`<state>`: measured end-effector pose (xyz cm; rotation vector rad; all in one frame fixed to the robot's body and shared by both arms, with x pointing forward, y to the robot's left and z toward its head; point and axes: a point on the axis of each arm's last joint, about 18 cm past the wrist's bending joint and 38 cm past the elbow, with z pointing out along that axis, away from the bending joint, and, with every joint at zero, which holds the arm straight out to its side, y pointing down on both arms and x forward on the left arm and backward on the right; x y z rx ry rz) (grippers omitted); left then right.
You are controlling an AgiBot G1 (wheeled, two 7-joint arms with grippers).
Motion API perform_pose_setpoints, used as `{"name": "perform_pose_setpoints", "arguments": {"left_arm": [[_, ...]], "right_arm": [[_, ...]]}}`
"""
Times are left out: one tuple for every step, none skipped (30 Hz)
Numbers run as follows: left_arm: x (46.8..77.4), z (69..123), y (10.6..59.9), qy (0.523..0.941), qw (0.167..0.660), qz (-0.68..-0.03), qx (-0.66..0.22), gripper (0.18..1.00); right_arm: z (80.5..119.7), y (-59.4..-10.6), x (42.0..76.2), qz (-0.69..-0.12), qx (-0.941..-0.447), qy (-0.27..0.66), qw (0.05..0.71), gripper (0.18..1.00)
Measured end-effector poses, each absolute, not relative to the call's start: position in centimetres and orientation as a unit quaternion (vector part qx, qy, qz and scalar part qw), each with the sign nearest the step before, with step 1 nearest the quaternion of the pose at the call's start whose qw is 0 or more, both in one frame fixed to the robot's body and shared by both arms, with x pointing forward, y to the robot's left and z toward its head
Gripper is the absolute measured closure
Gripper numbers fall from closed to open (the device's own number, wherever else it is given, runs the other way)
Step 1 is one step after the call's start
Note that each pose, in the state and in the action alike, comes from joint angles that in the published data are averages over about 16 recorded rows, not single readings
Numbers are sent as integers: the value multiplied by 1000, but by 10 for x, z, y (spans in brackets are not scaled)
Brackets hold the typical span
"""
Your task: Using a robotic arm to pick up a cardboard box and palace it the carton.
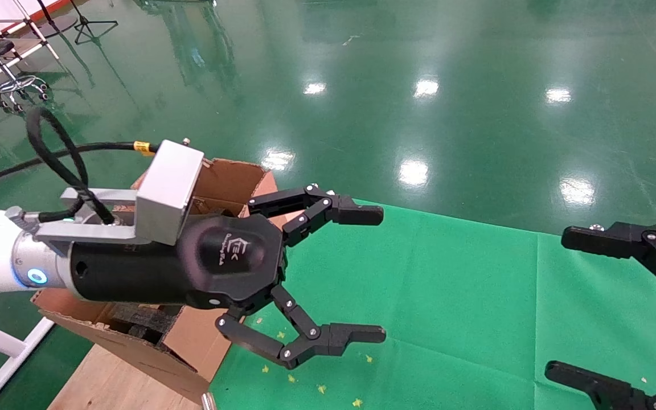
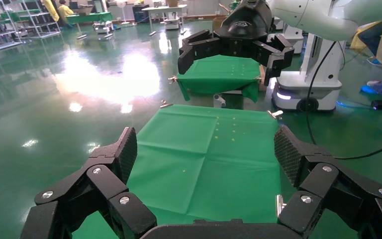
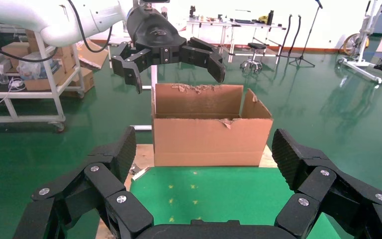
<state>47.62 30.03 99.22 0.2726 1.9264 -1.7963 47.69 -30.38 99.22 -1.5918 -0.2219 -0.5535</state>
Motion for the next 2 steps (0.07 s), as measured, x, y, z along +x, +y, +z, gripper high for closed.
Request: {"name": "perform_pose_setpoints", "arguments": {"left_arm": [[476,992,300,705,244,-658,100,183],[476,992,300,705,244,-658,100,183]], "right_arm": [[992,-304,477,-245,-703,-98,660,178],[992,-304,477,-245,-703,-98,660,178]]}}
